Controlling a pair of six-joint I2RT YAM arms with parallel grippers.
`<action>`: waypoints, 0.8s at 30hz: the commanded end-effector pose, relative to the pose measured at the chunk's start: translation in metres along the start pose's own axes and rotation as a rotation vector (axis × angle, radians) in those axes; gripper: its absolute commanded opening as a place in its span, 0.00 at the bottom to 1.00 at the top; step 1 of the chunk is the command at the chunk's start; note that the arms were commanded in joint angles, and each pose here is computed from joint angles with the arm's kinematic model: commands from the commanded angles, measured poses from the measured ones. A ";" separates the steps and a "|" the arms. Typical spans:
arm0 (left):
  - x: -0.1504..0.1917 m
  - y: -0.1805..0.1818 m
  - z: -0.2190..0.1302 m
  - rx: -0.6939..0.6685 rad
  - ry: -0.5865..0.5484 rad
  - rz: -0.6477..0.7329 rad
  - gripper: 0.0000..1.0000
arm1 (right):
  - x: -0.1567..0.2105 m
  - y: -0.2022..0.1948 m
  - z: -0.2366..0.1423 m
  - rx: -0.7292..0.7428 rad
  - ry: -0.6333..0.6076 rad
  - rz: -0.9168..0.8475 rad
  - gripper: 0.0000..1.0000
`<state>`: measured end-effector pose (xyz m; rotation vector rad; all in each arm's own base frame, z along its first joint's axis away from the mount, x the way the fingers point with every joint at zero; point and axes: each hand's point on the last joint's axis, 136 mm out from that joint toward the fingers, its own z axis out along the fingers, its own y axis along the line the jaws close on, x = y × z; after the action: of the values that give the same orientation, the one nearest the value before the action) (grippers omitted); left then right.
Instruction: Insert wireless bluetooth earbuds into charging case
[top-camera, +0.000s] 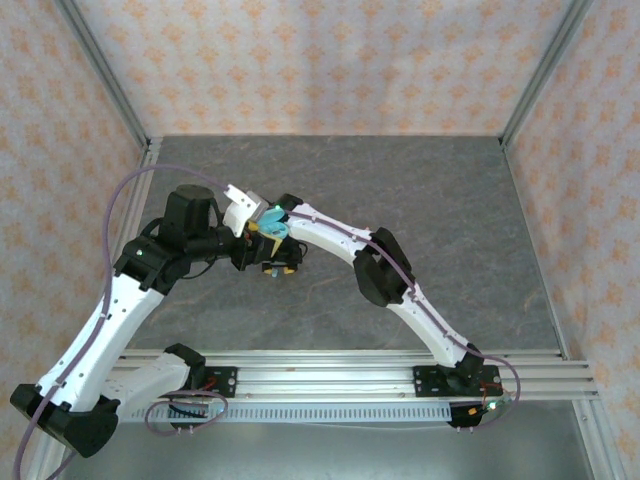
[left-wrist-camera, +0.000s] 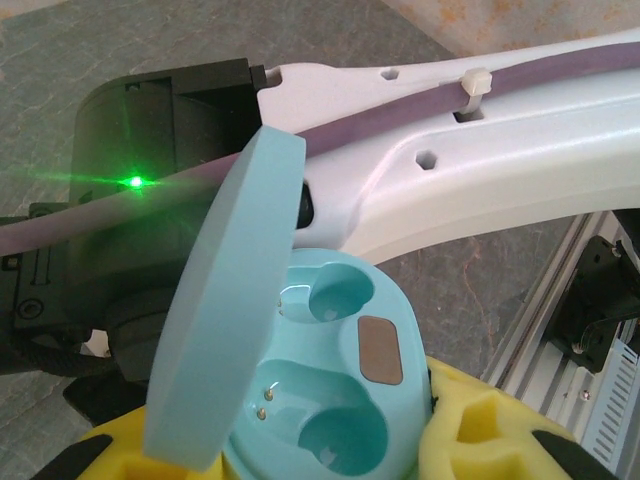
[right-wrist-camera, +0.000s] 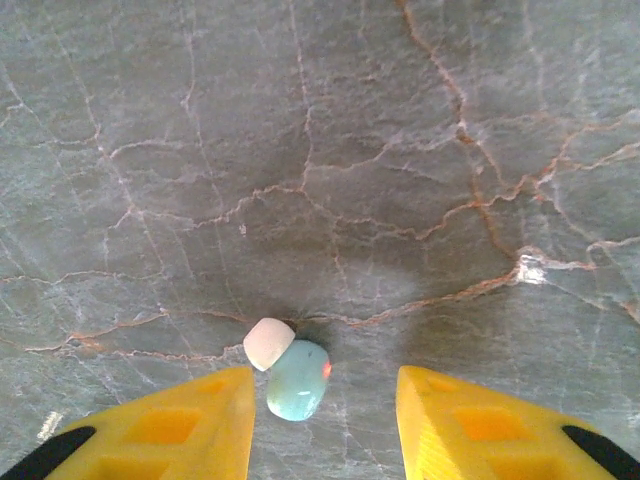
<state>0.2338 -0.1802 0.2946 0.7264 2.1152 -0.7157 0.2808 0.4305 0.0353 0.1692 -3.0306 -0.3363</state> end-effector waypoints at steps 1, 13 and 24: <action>-0.007 0.003 -0.003 -0.016 -0.001 0.023 0.15 | 0.003 0.007 0.001 0.010 -0.004 -0.028 0.41; -0.005 0.004 0.000 -0.013 0.013 0.031 0.15 | 0.015 -0.014 0.009 0.096 0.048 -0.085 0.25; -0.015 0.003 0.000 -0.004 -0.011 0.047 0.15 | 0.043 -0.095 -0.022 0.211 0.173 -0.276 0.13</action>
<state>0.2353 -0.1839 0.2942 0.7662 2.1221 -0.7232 0.2598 0.3807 0.0286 0.5096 -2.9514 -0.1701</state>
